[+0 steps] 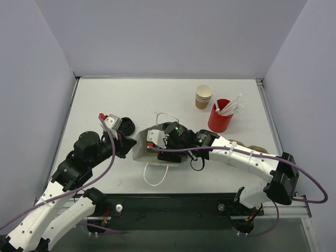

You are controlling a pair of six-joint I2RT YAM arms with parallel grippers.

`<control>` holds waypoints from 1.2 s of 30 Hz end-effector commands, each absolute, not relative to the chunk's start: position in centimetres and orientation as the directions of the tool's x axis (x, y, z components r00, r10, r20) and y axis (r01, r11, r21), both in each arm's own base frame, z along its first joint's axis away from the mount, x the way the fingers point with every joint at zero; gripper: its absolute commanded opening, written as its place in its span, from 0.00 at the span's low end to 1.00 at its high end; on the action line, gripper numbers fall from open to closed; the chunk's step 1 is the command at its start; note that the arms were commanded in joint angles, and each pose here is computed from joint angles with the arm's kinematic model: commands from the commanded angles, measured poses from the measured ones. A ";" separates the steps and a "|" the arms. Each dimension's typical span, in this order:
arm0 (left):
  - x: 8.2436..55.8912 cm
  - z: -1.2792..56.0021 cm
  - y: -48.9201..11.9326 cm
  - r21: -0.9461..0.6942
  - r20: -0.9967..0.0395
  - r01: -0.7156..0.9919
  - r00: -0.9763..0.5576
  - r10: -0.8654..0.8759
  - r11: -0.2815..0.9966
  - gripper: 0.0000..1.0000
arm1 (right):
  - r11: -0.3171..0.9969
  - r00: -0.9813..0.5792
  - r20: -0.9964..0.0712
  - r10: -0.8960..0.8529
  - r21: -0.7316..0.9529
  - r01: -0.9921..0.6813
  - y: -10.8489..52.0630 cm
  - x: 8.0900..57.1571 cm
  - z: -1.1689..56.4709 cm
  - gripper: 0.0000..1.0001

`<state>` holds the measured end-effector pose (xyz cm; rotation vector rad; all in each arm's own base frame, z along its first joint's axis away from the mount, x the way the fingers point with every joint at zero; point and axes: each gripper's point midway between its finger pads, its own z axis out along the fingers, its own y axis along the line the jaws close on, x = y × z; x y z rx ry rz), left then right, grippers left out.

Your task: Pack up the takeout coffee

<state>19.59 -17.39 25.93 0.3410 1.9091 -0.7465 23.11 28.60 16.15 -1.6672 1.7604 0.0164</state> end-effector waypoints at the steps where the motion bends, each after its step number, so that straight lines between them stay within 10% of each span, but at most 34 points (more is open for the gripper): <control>1: 19.8 26.6 -16.7 -0.317 -0.894 0.518 -0.443 -0.068 0.794 0.00 | 0.220 0.074 -0.551 -0.831 -0.449 -0.866 28.9 23.3 19.4 0.84; 28: 22.4 29.7 -17.7 -0.335 -0.881 0.470 -0.463 -0.095 0.817 0.00 | 0.374 -0.006 -0.734 -0.680 -0.339 -0.863 30.1 23.0 24.3 0.71; 36: 23.8 31.3 -17.8 -0.308 -0.899 0.460 -0.426 -0.097 0.833 0.21 | 0.490 -0.054 -0.809 -0.585 -0.300 -0.818 30.0 24.6 28.4 0.70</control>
